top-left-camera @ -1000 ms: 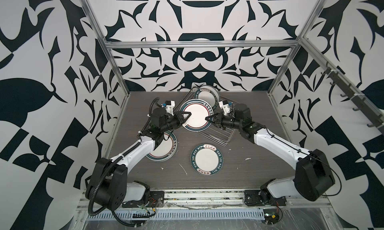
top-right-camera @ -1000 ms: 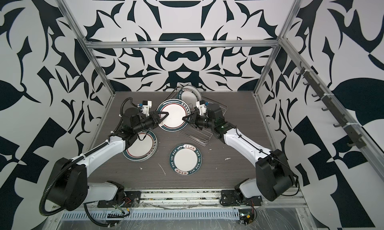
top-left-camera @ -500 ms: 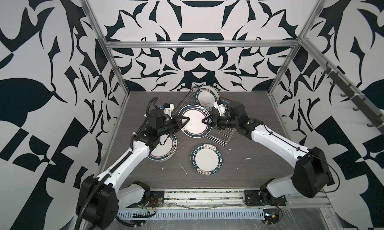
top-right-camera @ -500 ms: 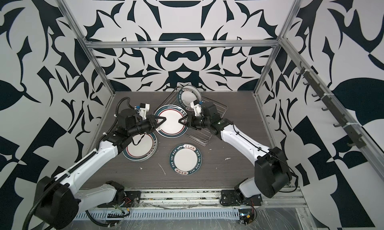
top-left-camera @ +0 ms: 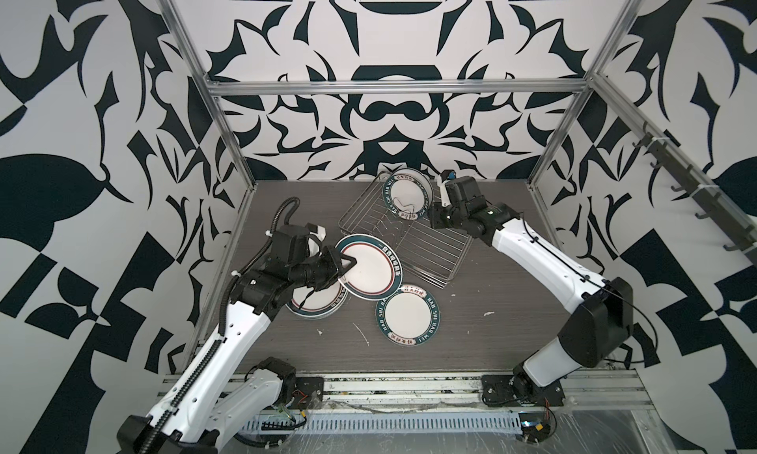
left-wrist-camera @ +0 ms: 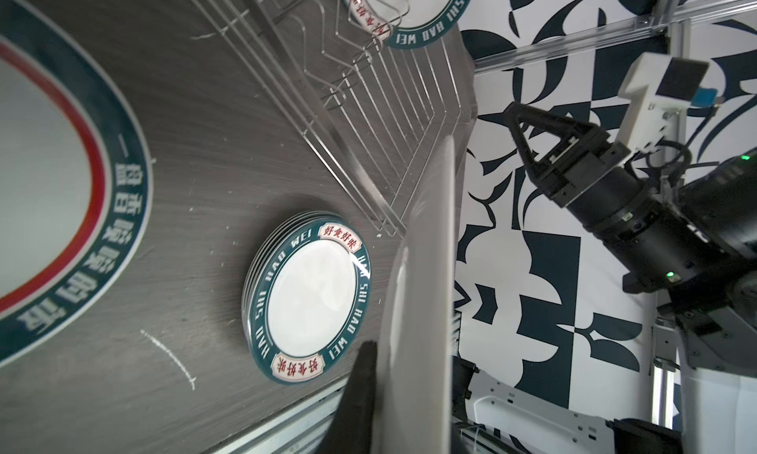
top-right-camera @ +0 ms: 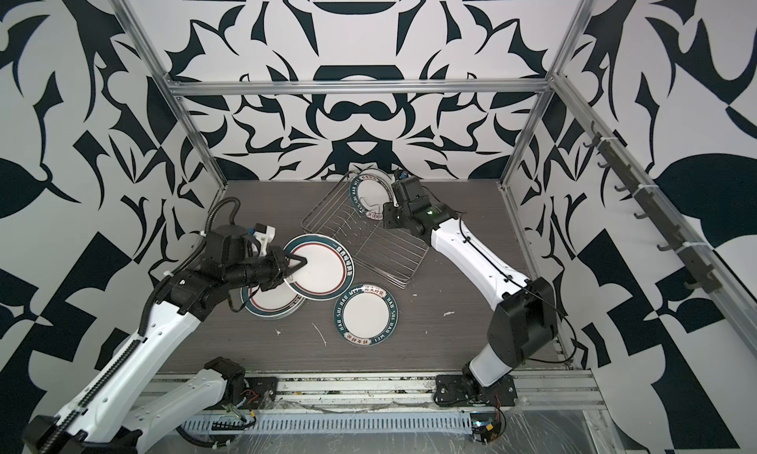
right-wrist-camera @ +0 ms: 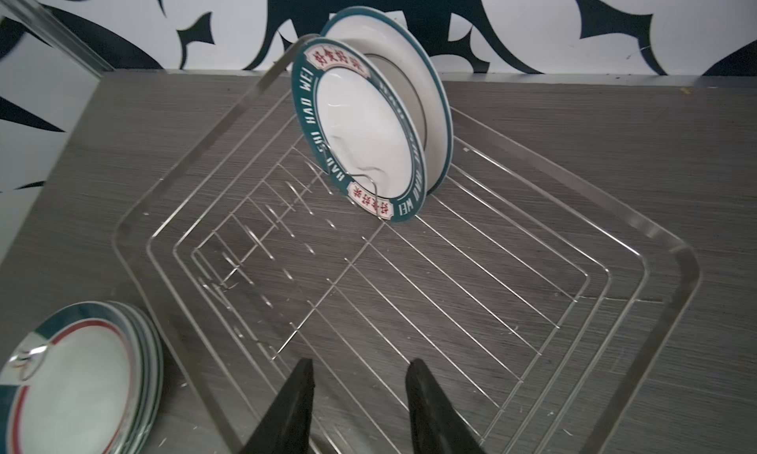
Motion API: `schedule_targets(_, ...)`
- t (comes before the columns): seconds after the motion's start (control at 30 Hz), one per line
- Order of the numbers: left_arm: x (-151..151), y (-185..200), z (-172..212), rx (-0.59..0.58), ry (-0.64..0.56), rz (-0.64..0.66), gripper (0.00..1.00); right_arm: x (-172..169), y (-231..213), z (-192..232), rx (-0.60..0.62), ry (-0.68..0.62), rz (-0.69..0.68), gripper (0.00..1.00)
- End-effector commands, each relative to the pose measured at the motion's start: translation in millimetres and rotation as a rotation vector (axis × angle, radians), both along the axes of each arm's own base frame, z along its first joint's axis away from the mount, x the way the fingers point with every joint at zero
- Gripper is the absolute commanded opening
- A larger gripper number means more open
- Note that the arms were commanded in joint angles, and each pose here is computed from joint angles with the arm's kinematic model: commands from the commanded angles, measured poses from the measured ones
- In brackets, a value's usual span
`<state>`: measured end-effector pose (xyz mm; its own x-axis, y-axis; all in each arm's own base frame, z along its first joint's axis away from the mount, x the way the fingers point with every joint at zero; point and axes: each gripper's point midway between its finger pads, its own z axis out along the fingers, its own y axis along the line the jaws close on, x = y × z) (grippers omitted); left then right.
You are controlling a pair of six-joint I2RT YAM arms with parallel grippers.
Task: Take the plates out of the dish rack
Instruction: 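Lower the plate onto the red-lettered stack with the left while the right returns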
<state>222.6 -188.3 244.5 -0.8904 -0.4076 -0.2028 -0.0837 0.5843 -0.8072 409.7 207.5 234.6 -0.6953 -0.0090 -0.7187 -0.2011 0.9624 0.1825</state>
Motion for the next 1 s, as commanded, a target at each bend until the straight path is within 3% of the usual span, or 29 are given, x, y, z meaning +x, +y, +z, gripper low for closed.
schedule_targets(0.0,-24.3,5.7,-32.7,0.041,0.131,0.021,0.00,13.2,-5.7,31.2,-0.013,-0.104,-0.045,0.42)
schedule_targets(0.4,-48.8,-14.4,-81.2,0.069,0.142,-0.085,0.00,0.3,-1.0,9.7,0.022,-0.012,-0.039,0.49)
schedule_targets(0.47,-50.0,-19.7,-88.0,0.071,0.139,-0.108,0.00,-3.7,-2.1,6.3,0.024,0.012,-0.044,0.75)
schedule_targets(0.57,-52.0,-25.4,-97.3,0.075,0.129,-0.128,0.00,-7.4,-4.5,1.1,0.025,0.040,-0.058,0.79)
schedule_targets(0.63,-52.0,-27.3,-101.7,0.073,0.123,-0.135,0.00,-10.1,-1.7,-1.8,0.031,0.058,-0.049,0.96)
schedule_targets(0.67,-51.7,-27.2,-104.9,0.076,0.123,-0.134,0.00,-11.2,-0.9,-3.9,0.031,0.072,-0.045,0.99)
schedule_targets(0.97,-46.9,-37.5,-128.7,0.086,0.131,-0.164,0.00,-17.5,6.1,-9.7,0.021,0.102,-0.009,1.00)
